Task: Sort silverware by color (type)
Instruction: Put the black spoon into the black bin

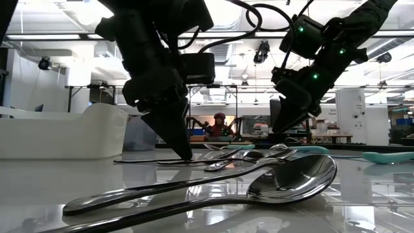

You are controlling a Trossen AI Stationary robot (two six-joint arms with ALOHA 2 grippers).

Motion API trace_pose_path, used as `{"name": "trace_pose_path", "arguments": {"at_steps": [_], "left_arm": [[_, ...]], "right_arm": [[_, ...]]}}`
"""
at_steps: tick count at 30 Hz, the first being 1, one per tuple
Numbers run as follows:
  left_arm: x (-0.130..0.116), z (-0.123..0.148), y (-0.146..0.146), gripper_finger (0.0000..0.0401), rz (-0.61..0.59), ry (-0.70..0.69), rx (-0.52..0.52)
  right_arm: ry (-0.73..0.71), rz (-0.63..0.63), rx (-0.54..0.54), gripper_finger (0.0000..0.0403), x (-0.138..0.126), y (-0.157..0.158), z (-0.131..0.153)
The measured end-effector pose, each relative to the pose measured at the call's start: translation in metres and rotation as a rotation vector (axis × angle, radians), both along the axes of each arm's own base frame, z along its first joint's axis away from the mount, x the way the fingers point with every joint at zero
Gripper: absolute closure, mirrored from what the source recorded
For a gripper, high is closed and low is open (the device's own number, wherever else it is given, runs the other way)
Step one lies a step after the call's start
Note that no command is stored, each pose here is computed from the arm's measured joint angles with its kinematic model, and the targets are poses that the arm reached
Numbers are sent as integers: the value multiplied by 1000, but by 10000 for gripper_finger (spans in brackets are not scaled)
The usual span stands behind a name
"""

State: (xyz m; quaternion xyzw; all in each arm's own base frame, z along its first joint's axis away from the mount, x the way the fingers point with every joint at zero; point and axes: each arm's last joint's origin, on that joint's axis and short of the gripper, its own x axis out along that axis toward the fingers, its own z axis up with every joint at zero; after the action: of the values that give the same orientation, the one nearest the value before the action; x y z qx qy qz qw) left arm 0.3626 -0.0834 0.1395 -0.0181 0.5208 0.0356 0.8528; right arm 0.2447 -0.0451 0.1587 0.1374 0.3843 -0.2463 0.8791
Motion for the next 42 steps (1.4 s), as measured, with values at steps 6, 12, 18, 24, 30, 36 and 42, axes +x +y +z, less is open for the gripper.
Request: {"name": "trace_pose_path", "arguments": {"at_steps": [6,12,18,24,30,36,42], "left_arm": [[-1,-4,-1,324,3,15,-33],[-1,-6,1,324,39,10,-34],[-1,-6,2,354,97,9,-56],[-1,-6,2,394,125,19,-103],[-2,-1,7,400,132,14,-122],[-2,21,18,400,136,-59,-109],[-8,44,36,401,158,-113,13]], "right_arm": [[0,0,0,268,0,0,0],[0,0,0,268,0,0,0],[2,0,0,268,0,0,-1],[3,5,-4,268,0,0,-1],[-8,5,-6,268,0,0,0],[-7,5,-6,268,0,0,-1],[-1,5,-5,268,-1,0,-3]]}}
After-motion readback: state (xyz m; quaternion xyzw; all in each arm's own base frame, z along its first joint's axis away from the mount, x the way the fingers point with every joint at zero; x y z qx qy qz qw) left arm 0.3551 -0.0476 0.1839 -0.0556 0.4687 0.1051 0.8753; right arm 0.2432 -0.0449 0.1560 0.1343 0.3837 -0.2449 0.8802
